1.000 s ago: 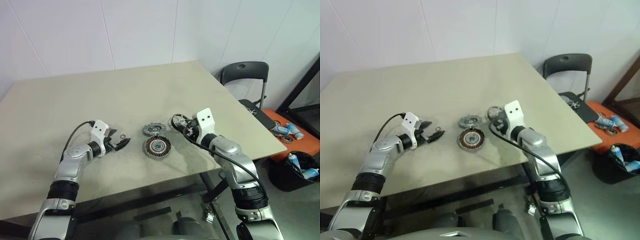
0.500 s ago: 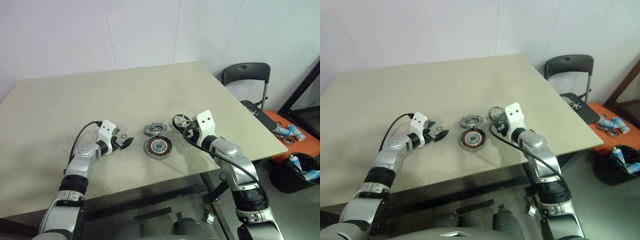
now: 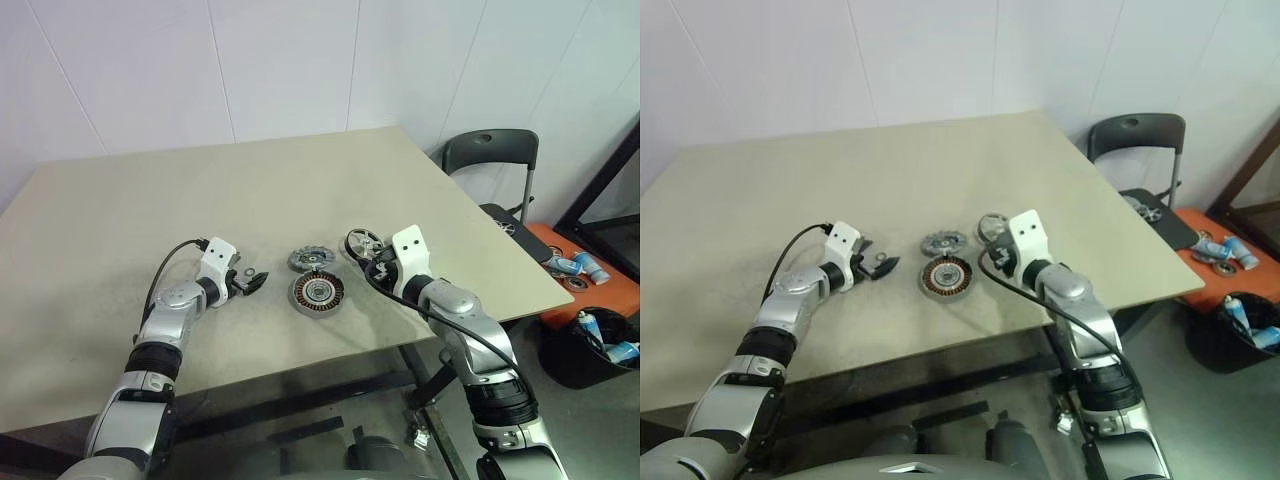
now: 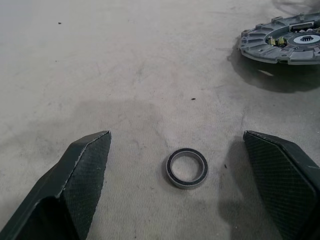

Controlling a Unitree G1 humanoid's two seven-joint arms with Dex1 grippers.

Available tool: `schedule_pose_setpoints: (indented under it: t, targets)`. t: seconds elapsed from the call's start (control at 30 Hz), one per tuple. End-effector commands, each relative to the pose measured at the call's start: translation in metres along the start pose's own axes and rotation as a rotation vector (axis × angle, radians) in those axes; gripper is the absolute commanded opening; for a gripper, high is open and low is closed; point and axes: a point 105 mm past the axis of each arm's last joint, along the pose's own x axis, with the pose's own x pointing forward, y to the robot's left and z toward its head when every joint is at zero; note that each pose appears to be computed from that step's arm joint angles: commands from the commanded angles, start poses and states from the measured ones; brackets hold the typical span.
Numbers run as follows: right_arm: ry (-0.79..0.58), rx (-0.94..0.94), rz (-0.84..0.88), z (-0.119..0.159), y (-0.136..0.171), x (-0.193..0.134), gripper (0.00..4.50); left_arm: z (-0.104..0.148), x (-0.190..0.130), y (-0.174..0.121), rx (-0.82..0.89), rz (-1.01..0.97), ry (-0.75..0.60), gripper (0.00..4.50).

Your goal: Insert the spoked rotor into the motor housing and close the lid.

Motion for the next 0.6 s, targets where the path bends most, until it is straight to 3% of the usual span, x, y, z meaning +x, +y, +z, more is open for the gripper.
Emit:
schedule_pose_setpoints:
  t: [0.03,0.17,0.53,0.6]
  targets:
    - [-0.048,-0.036,-0.007,0.0162,-0.0005,-0.0022,2.03,-0.0041,0.0002,0.0020,0.006,0.006,0.035,4.48]
    - [-0.045,-0.039,-0.004,0.0166,-0.0004,-0.0010,2.03,-0.0005,0.0013,0.0016,-0.029,0.006,0.032,3.37]
    - [-0.041,-0.049,0.004,0.0180,0.0003,0.0009,2.03,0.0048,0.0008,0.0075,-0.037,0.012,0.041,3.37]
    - [-0.040,-0.050,0.006,0.0178,0.0006,0.0013,2.03,0.0055,-0.0007,0.0090,-0.034,0.012,0.039,3.02]
